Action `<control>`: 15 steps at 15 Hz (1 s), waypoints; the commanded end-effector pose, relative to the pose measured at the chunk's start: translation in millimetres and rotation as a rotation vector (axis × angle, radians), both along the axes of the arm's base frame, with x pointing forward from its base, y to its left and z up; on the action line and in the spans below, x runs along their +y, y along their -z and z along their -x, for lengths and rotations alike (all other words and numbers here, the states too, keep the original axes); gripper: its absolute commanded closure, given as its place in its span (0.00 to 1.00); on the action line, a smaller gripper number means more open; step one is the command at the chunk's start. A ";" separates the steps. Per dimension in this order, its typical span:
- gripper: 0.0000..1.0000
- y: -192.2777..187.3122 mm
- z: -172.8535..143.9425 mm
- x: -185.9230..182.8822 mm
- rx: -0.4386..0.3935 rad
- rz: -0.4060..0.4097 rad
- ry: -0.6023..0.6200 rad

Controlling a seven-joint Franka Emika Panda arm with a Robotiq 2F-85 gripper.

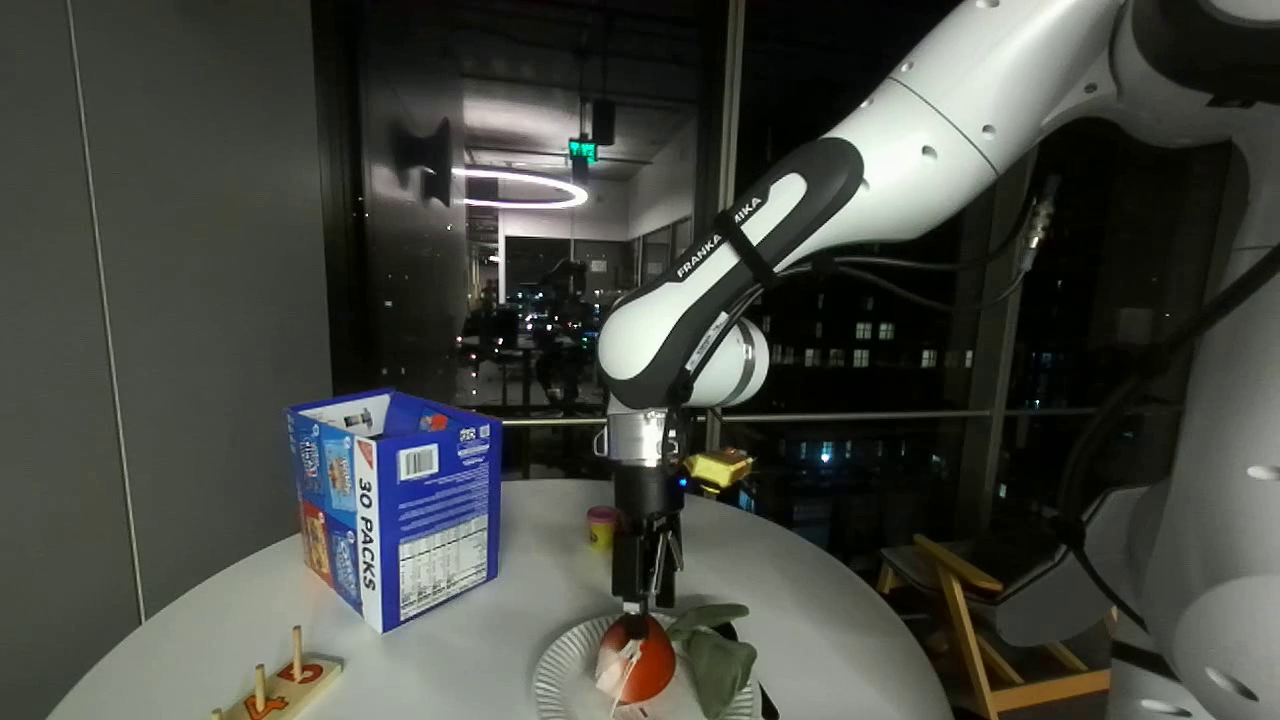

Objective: Remove the toy vegetable from the white plate, put it in the blue box, pick up the toy moose and put it on the plate

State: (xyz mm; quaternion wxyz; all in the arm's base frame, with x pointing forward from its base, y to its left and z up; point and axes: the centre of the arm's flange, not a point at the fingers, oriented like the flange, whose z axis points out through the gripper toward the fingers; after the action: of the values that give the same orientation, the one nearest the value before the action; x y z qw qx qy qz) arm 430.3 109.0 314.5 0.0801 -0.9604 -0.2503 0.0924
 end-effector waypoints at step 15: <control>0.66 10.2 -3.2 7.1 0.118 -0.016 -0.079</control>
State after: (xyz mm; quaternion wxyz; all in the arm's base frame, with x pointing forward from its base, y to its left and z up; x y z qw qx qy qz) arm 422.4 118.8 296.8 0.0906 -0.9441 -0.2814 0.1460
